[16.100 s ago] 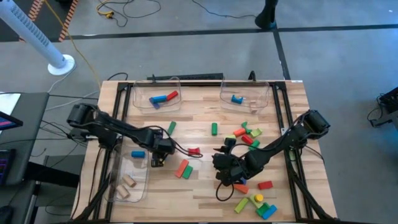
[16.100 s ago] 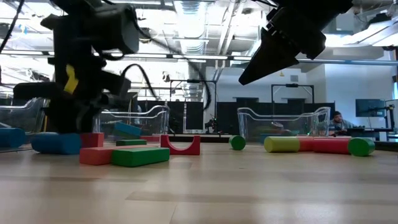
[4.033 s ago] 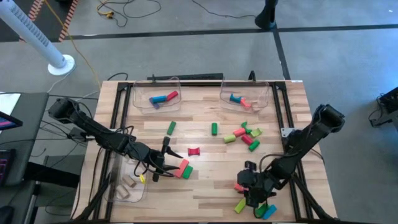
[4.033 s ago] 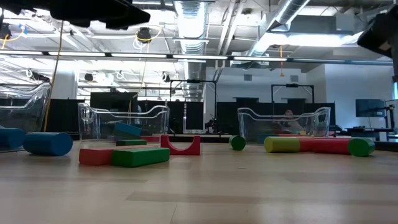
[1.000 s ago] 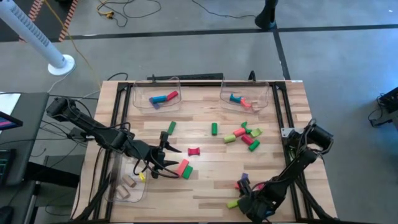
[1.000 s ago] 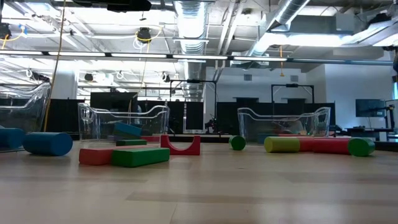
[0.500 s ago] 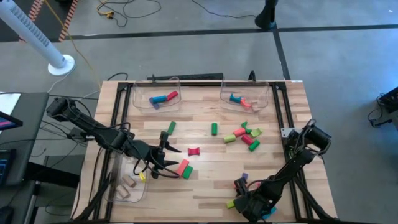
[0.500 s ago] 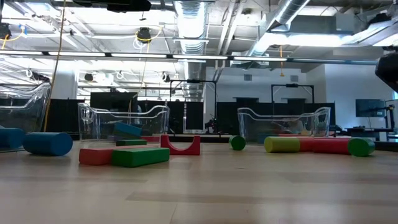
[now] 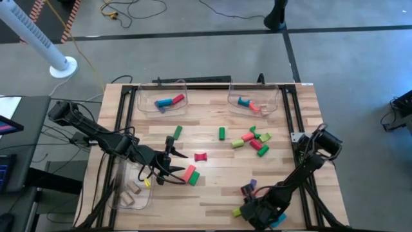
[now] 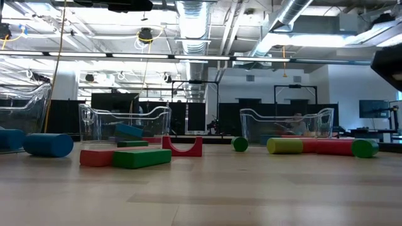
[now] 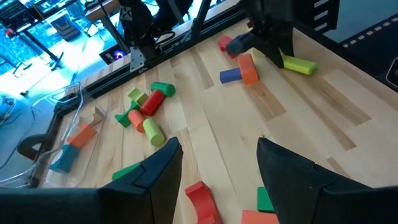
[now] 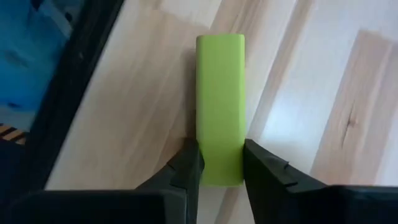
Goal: Sort blocks by size
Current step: Put the light green rectangular block into the top left transparent bin, then put the orange rectangular block into the top left transparent bin
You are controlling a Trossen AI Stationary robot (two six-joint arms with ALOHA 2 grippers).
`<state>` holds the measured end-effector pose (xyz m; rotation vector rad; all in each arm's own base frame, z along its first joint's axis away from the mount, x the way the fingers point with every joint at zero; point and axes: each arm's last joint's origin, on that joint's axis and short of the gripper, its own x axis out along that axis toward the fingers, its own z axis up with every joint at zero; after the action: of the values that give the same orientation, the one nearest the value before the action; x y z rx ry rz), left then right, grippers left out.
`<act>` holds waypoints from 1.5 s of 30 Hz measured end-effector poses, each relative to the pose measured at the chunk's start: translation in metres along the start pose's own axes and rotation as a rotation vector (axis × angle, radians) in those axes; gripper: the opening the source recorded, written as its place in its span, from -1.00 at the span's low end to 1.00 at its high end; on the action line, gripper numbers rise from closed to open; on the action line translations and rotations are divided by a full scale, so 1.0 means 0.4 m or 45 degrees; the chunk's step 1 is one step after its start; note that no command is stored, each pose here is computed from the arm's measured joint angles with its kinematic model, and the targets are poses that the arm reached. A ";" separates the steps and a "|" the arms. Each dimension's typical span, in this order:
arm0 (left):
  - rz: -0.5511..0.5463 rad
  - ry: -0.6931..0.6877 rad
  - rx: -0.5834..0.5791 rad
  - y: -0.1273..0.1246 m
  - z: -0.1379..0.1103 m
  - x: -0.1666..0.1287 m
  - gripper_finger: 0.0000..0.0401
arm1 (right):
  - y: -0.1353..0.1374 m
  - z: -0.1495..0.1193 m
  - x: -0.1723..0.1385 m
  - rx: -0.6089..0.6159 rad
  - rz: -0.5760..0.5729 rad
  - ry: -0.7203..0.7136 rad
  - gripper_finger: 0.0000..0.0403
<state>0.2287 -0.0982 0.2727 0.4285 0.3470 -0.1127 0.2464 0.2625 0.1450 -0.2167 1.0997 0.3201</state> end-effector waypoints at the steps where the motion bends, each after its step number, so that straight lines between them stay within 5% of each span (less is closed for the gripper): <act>1: 0.000 0.000 0.002 0.000 0.000 0.000 0.01 | -0.002 0.007 -0.003 0.006 0.001 -0.006 -0.41; 10: -0.050 -0.056 0.031 -0.001 0.008 0.000 0.01 | -0.057 0.091 -0.041 0.109 -0.163 -0.058 -0.41; 21: -0.181 -0.245 0.214 -0.005 0.034 -0.003 0.01 | -0.203 0.227 -0.085 0.078 -0.275 -0.226 -0.41; 29: -0.281 -0.297 0.327 -0.019 0.036 -0.008 0.01 | -0.278 0.304 -0.142 -0.030 -0.318 -0.316 -0.60; 37: -0.317 -0.177 0.338 -0.026 0.014 -0.006 0.01 | -0.311 0.316 -0.165 -0.081 -0.216 -0.255 -0.89; 45: -0.357 -0.056 0.260 -0.031 -0.007 -0.007 0.01 | -0.329 0.300 -0.157 -0.020 -0.220 -0.176 -0.66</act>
<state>0.2231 -0.1081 0.2664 0.5770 0.3523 -0.4329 0.3677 0.1697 0.2560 -0.2971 0.9350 0.1861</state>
